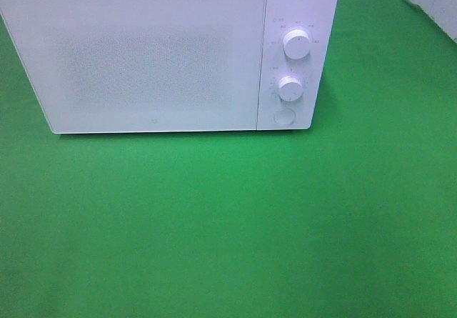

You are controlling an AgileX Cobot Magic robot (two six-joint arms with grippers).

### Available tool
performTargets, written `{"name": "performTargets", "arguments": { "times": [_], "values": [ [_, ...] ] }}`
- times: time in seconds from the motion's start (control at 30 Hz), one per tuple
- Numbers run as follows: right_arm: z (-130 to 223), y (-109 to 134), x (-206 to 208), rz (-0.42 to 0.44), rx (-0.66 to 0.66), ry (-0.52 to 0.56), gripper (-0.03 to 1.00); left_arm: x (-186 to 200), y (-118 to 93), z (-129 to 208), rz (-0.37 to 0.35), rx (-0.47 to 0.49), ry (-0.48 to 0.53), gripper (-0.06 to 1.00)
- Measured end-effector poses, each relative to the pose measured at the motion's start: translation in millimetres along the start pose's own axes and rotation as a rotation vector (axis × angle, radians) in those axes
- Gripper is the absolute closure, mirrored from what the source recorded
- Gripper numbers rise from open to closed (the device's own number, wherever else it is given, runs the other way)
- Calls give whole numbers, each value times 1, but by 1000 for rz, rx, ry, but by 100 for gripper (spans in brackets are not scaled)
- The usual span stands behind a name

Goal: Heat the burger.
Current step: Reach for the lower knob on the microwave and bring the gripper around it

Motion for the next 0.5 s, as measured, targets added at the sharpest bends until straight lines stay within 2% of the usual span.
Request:
{"name": "performTargets", "arguments": {
  "times": [0.27, 0.5],
  "values": [
    [-6, 1, -16, -5, 7, -1, 22, 0, 0, 0, 0, 0, 0, -3],
    [-13, 4, -47, -18, 6, 2, 22, 0, 0, 0, 0, 0, 0, -3]
  ]
}}
Point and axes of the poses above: a point on each arm's last joint axis where the gripper is mounted, x pointing back along that axis away from the gripper, y along the wrist's bending axis when the last joint is at zero, z = x × y, the point moved 9 cm from there along -x, pointing out along that axis toward the gripper, and after that the axes turned 7 degrees about x, right-handed, at the moved point
